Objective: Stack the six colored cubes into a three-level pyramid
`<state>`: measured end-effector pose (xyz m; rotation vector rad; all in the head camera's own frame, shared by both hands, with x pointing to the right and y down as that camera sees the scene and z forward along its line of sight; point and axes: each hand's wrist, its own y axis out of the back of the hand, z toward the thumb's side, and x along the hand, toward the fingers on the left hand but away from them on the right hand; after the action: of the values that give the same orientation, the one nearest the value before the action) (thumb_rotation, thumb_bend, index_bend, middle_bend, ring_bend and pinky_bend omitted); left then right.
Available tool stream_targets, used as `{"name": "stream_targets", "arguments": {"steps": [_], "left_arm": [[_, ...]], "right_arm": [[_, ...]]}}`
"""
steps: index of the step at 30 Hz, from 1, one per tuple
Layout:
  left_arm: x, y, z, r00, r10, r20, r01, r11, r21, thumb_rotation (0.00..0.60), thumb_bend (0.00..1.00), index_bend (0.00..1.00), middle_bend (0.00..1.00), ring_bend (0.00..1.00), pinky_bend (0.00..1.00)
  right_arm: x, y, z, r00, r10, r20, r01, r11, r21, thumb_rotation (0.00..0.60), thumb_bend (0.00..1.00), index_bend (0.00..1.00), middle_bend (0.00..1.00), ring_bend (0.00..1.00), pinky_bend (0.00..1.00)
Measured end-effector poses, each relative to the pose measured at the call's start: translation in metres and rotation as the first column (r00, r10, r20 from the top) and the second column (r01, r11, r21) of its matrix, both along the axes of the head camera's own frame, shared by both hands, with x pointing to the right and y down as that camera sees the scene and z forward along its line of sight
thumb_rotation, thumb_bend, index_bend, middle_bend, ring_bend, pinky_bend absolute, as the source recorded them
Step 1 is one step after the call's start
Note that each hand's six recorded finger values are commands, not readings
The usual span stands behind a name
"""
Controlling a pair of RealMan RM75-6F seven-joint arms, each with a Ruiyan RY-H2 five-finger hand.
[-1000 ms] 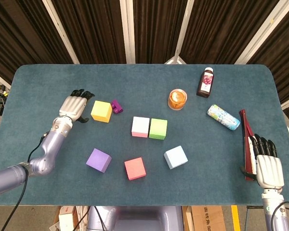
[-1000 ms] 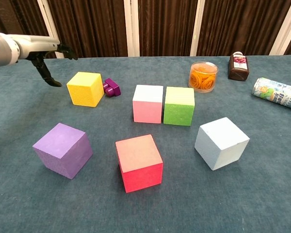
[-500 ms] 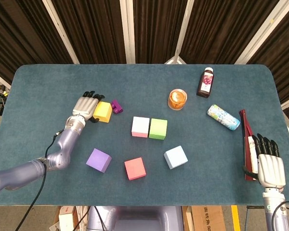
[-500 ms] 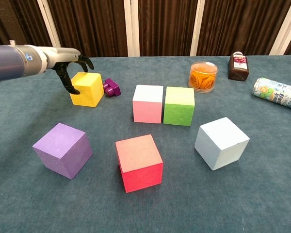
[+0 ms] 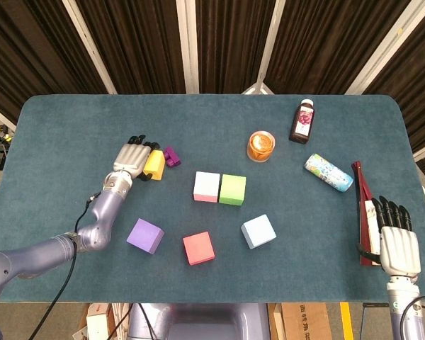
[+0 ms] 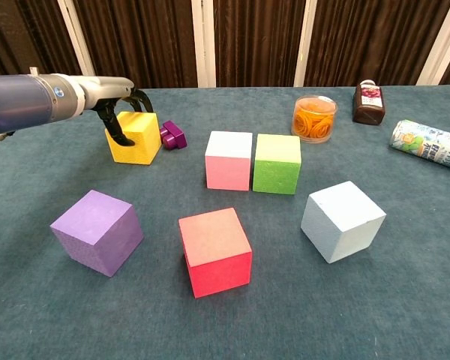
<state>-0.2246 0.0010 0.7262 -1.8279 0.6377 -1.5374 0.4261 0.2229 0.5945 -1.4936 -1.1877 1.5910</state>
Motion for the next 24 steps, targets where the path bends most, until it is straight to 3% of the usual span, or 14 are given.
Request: {"name": "stream_targets", "arguments": {"steps": [9, 24], "left_arm": [[0.002, 0.000, -0.004, 1.000, 0.005, 0.012, -0.005, 1.000, 0.013, 0.600, 0.35, 0.26, 0.30, 0.00, 0.00], [0.008, 0.000, -0.030, 1.000, 0.025, -0.010, -0.025, 0.999, 0.034, 0.600, 0.35, 0.25, 0.31, 0.00, 0.00]], "right_arm": [[0.001, 0.000, 0.000, 1.000, 0.007, -0.001, -0.007, 1.000, 0.001, 0.600, 0.20, 0.04, 0.07, 0.02, 0.00], [0.002, 0.000, 0.000, 0.999, 0.030, 0.012, -0.030, 1.000, -0.003, 0.600, 0.20, 0.05, 0.06, 0.02, 0.00]]}}
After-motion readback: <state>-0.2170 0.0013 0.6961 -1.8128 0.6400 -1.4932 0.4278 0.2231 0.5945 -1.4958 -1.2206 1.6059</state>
